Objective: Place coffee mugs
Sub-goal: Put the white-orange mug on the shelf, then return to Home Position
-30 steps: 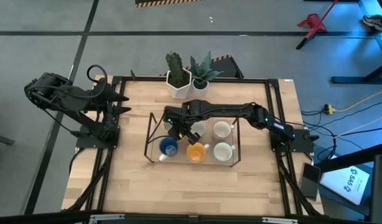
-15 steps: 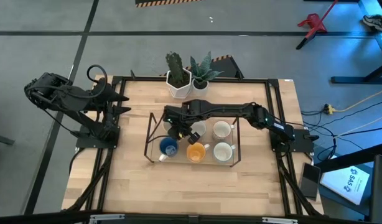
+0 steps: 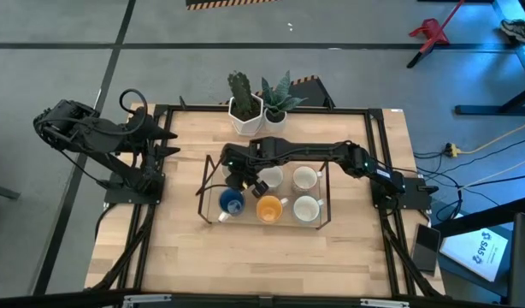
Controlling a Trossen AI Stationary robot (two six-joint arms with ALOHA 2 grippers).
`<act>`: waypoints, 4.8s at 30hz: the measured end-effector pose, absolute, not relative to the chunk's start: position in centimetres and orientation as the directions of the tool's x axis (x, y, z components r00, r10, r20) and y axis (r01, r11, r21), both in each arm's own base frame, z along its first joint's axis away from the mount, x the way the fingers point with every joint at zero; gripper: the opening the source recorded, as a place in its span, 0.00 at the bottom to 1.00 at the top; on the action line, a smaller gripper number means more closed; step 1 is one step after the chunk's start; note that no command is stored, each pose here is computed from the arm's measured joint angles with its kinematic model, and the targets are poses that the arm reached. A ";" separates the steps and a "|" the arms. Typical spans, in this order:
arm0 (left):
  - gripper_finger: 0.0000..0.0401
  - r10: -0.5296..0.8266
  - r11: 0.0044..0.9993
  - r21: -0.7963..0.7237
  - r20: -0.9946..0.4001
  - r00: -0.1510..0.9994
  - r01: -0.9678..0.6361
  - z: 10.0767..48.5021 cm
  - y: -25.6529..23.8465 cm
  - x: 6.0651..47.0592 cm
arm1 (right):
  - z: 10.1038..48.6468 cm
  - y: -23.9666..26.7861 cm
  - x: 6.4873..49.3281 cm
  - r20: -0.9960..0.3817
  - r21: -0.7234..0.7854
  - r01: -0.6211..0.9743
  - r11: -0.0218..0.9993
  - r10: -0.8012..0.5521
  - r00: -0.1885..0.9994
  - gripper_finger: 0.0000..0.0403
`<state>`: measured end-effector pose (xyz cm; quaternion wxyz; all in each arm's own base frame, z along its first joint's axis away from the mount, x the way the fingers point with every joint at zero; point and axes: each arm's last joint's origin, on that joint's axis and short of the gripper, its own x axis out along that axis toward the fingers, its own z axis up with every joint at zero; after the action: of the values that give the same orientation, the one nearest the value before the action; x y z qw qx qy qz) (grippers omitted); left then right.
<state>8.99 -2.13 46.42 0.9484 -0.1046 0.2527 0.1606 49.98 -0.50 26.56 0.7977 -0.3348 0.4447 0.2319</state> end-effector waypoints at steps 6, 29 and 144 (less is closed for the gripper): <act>0.48 0.252 0.927 -0.117 -0.513 0.821 -0.357 46.4 -2.1 9.0 | 26.6 -0.5 50.1 -0.860 -0.340 -0.673 0.657 0.072 0.505 0.27; 0.48 0.302 0.921 -0.073 -0.485 0.821 -0.382 46.6 -2.0 9.0 | 32.0 -0.4 48.9 -0.745 -0.460 -0.587 0.666 0.070 0.664 0.27; 0.48 -0.200 0.885 -0.425 0.019 0.980 0.189 16.8 -3.3 9.3 | 16.4 -3.7 9.4 -0.028 -0.187 0.335 0.923 -0.346 0.938 0.27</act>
<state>9.30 -3.30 16.78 0.9708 -0.2175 0.0127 -0.1003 9.37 -3.71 16.36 0.9802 -0.0898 0.0304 -0.1738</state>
